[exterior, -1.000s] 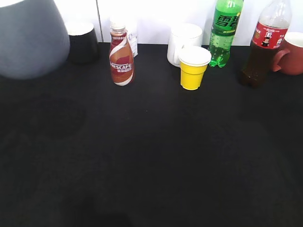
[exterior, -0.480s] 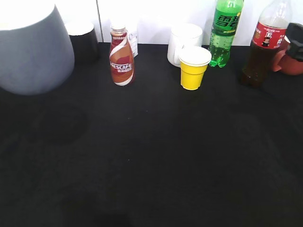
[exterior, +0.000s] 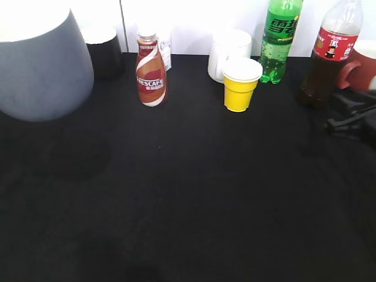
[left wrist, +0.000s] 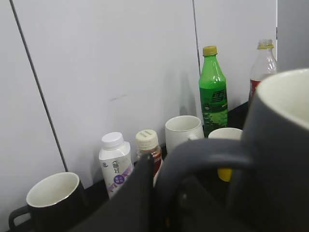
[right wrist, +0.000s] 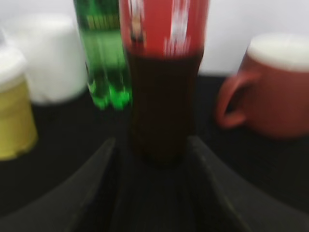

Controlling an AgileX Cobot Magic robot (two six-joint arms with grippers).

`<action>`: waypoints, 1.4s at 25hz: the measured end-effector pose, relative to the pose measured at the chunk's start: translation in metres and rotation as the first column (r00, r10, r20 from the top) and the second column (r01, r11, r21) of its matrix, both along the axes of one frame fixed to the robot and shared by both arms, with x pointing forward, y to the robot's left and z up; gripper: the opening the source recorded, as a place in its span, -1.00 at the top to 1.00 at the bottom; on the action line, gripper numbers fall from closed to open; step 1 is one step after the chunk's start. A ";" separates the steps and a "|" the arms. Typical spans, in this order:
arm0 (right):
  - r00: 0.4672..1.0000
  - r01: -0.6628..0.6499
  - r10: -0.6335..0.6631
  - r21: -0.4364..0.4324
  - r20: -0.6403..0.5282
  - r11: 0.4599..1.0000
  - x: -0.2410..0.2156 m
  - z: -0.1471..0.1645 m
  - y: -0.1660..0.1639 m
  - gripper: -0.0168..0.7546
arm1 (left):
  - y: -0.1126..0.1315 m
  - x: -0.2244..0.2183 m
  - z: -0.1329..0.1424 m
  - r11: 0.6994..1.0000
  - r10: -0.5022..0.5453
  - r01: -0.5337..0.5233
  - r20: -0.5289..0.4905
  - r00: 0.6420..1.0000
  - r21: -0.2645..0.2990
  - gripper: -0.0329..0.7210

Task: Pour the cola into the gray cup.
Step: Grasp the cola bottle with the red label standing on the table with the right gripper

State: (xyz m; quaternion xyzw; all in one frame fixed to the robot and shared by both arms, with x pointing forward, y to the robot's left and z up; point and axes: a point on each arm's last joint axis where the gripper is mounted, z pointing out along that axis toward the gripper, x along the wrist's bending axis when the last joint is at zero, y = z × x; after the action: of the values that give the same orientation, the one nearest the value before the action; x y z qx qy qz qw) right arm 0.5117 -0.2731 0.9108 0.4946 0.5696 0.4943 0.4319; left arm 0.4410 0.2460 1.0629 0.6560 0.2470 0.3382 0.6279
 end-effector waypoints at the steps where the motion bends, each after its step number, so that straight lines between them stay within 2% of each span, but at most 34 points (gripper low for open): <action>1: 1.000 0.001 -0.001 0.000 -0.001 1.000 0.005 -0.002 0.000 0.06 | 0.000 0.000 0.000 1.000 -0.002 0.002 0.000 1.000 0.003 0.78; 5: 0.999 -0.029 0.029 0.018 0.045 0.999 0.019 0.004 0.004 0.06 | -0.002 -0.001 0.000 1.000 -0.023 0.023 0.009 1.000 0.007 0.78; 8: 0.999 -0.032 0.032 0.023 0.011 0.999 0.029 -0.011 0.005 0.04 | -0.002 -0.001 0.000 1.000 -0.024 0.024 0.009 1.000 0.008 0.78; 11: 0.999 -0.038 0.038 0.022 -0.025 0.999 0.033 -0.024 0.006 -0.27 | -0.002 -0.002 0.000 1.000 -0.025 0.025 0.009 1.000 0.009 0.78; 13: 0.999 -0.045 0.045 0.025 0.002 0.999 0.041 -0.020 0.007 -0.33 | -0.002 -0.002 0.000 1.000 -0.026 0.026 0.009 1.000 0.011 0.78; 18: 0.996 -0.044 0.039 0.061 0.081 0.997 0.061 -0.005 0.009 -0.35 | -0.002 -0.002 0.000 1.000 -0.029 0.029 0.011 1.000 0.010 0.78; 28: 0.997 -0.020 0.013 0.094 0.075 0.995 0.062 -0.006 0.007 -0.35 | -0.002 -0.002 0.000 1.000 -0.030 0.030 0.011 0.999 0.010 0.78; 29: 0.997 -0.020 0.013 0.094 0.075 0.995 0.062 -0.006 0.007 -0.39 | -0.002 -0.002 0.000 1.000 -0.030 0.030 0.011 0.999 0.010 0.78; 32: 0.997 -0.020 0.013 0.094 0.075 0.995 0.062 -0.006 0.007 -0.68 | -0.002 -0.002 0.000 1.000 -0.030 0.030 0.011 0.999 0.010 0.78; 35: 0.997 -0.020 0.013 0.094 0.075 0.995 0.062 -0.006 0.007 -0.72 | -0.002 -0.002 0.000 1.000 -0.030 0.030 0.011 0.999 0.010 0.78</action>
State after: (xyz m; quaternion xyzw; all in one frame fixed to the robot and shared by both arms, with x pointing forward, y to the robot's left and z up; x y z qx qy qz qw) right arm 0.5736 -0.2664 0.9051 0.4909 0.5332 0.5424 0.4249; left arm 0.4392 0.2440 1.0630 0.6608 0.2320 0.3336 0.6311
